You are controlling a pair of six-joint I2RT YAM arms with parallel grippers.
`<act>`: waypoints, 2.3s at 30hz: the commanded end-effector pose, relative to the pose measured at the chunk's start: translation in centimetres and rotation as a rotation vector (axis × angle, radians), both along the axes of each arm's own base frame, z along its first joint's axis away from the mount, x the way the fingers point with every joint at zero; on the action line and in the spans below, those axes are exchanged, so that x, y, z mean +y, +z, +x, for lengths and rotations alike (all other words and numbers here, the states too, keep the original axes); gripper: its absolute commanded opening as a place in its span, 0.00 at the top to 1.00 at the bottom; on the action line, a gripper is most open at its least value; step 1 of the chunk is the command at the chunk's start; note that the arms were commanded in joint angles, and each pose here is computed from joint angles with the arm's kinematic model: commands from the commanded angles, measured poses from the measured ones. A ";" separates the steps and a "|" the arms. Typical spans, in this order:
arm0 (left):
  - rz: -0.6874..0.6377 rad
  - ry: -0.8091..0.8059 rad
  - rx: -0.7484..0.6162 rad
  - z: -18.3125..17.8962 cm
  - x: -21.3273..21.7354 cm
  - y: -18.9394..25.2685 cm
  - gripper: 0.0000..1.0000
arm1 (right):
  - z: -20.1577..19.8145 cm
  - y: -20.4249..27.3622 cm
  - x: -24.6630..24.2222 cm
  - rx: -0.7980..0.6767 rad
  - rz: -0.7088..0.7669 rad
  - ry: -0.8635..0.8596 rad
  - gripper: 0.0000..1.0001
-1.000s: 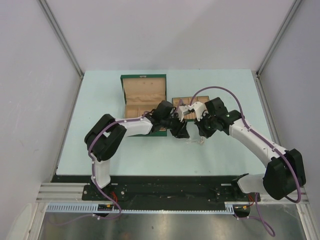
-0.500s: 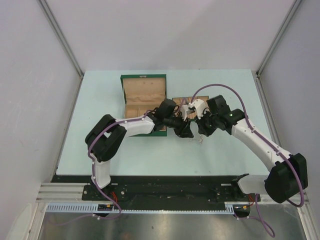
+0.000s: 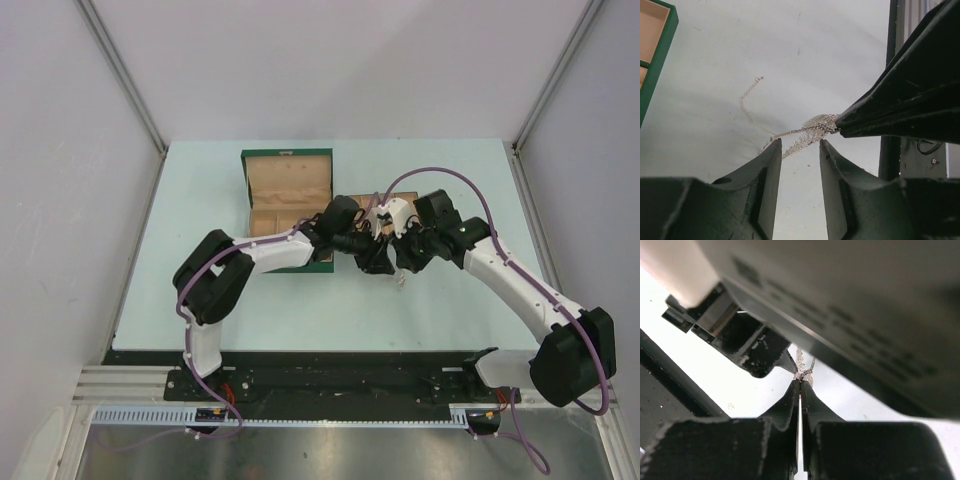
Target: Organize the mixed jewelry
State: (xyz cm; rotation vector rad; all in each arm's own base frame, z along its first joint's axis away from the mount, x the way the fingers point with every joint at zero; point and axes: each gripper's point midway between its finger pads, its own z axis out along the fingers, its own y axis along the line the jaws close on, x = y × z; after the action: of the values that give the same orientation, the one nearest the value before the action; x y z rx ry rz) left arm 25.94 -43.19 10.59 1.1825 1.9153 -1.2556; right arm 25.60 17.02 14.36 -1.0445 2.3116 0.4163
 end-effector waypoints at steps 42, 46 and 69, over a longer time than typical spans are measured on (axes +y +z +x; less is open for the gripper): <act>-0.052 0.047 0.069 0.2 -1.9 0.0 0.57 | 0.1 2.9 0.9 -0.046 0.076 -0.009 1.00; -0.075 0.012 0.041 -0.3 -1.8 0.2 0.57 | 0.0 3.0 0.8 -0.036 0.086 -0.010 1.00; -0.092 0.023 0.005 0.3 -2.1 0.4 0.54 | -0.8 3.7 1.0 -0.002 0.138 0.019 1.00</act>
State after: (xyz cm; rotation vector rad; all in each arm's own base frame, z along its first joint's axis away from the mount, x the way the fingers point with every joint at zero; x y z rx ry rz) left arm 25.38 -44.17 8.67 1.1004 1.9305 -1.3366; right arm 24.68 17.60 15.69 -1.0073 2.3031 0.5503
